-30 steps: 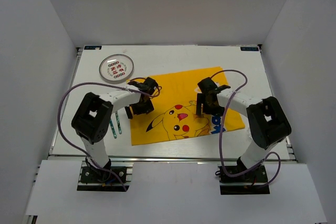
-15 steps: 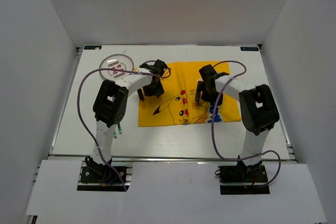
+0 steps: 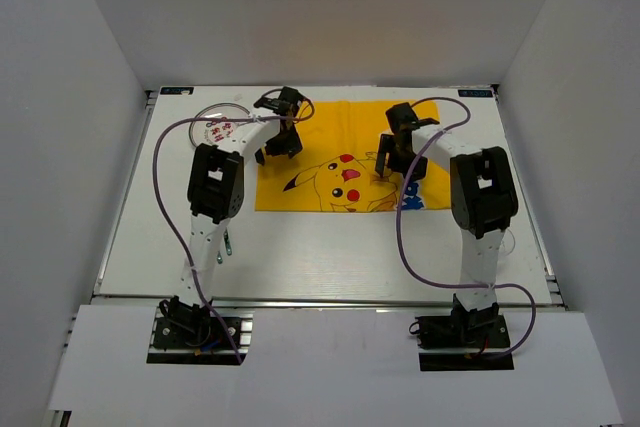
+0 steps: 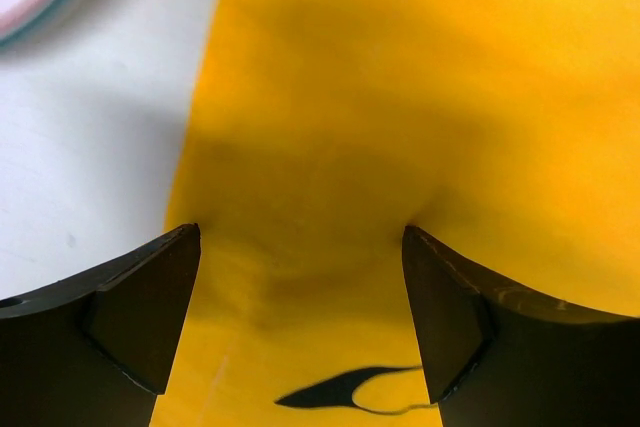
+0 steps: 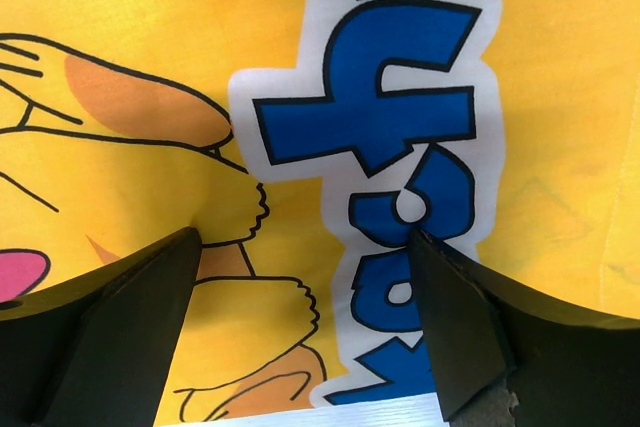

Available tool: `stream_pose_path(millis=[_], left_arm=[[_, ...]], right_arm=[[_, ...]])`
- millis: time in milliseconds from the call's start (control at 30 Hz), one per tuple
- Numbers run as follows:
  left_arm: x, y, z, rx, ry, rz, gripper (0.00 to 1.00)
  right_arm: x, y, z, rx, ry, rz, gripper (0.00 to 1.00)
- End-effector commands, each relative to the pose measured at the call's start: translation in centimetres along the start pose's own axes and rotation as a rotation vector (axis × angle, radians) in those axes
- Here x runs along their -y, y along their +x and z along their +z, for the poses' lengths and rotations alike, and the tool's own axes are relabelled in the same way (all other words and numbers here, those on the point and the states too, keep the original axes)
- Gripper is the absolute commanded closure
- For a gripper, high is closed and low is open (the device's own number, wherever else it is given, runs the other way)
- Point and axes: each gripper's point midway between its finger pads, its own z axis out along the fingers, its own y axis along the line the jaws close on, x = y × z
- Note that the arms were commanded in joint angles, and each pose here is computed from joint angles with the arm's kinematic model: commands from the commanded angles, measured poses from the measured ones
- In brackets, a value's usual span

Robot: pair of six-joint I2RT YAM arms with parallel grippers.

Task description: Set the dinner table for one person

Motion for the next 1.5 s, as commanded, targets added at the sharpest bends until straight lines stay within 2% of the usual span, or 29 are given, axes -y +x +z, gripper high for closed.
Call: stream_pose_path(millis=[0, 433, 700, 933, 1000, 1033, 1100, 1133, 1167, 1200, 1233, 1267, 1300, 1333, 1400, 1467], left_arm=[[-2.6, -0.2, 1.6, -0.025, -0.065, 0.022, 0.09], [-3.8, 2.0, 0.8, -0.042, -0.077, -0.013, 0.10], [-3.5, -1.5, -4.3, 0.052, 0.002, -0.052, 0.03], [-4.6, -6.5, -11.2, 0.202, 0.130, -0.115, 0.02], [-5.0, -7.4, -12.7, 0.236, 0.133, -0.103, 0.02], [-5.9, -8.0, -13.4, 0.244, 0.126, -0.118, 0.02], [-7.9, -8.8, -14.3, 0.256, 0.083, -0.146, 0.02], [-8.9, -9.2, -15.2, 0.270, 0.084, -0.173, 0.02], [-10.5, -9.8, -14.9, 0.272, 0.079, -0.215, 0.02], [-10.5, -9.4, -13.6, 0.234, 0.134, -0.234, 0.02], [-11.0, -9.5, -12.8, 0.203, 0.170, -0.260, 0.02], [-13.4, -10.3, -11.0, 0.159, 0.174, -0.336, 0.02], [-14.1, -10.5, -10.1, 0.113, 0.189, -0.375, 0.02], [-14.5, -10.4, -9.2, 0.066, 0.217, -0.410, 0.02], [-17.0, -10.6, -6.4, 0.049, 0.189, -0.506, 0.02], [-18.2, -11.0, -5.4, 0.052, 0.210, -0.569, 0.02]], right_arm=[[2.3, 2.3, 2.4, -0.091, 0.085, -0.076, 0.11], [2.6, -0.5, 0.8, -0.053, 0.082, -0.095, 0.11], [0.6, -2.9, -3.3, 0.029, -0.028, -0.067, 0.11], [-1.3, -7.9, -12.8, 0.215, -0.172, -0.056, 0.11], [-1.1, -7.9, -14.9, 0.253, -0.186, -0.053, 0.11], [-0.9, -8.1, -17.7, 0.309, -0.212, -0.037, 0.11], [-0.2, -6.9, -18.8, 0.340, -0.228, -0.015, 0.11], [-0.2, -6.4, -22.2, 0.418, -0.287, 0.002, 0.11], [-0.3, -4.0, -21.3, 0.386, -0.336, -0.010, 0.11], [-0.6, -4.2, -24.6, 0.494, -0.419, -0.001, 0.11], [-0.8, -3.3, -25.1, 0.505, -0.461, 0.010, 0.11], [-1.7, -1.0, -24.4, 0.459, -0.540, -0.014, 0.11], [-2.0, -0.7, -26.7, 0.518, -0.611, -0.022, 0.11], [-2.4, 0.1, -27.3, 0.514, -0.662, -0.026, 0.11], [-3.4, 2.4, -28.8, 0.499, -0.788, -0.074, 0.11], [-4.0, 3.7, -30.0, 0.489, -0.866, -0.100, 0.11]])
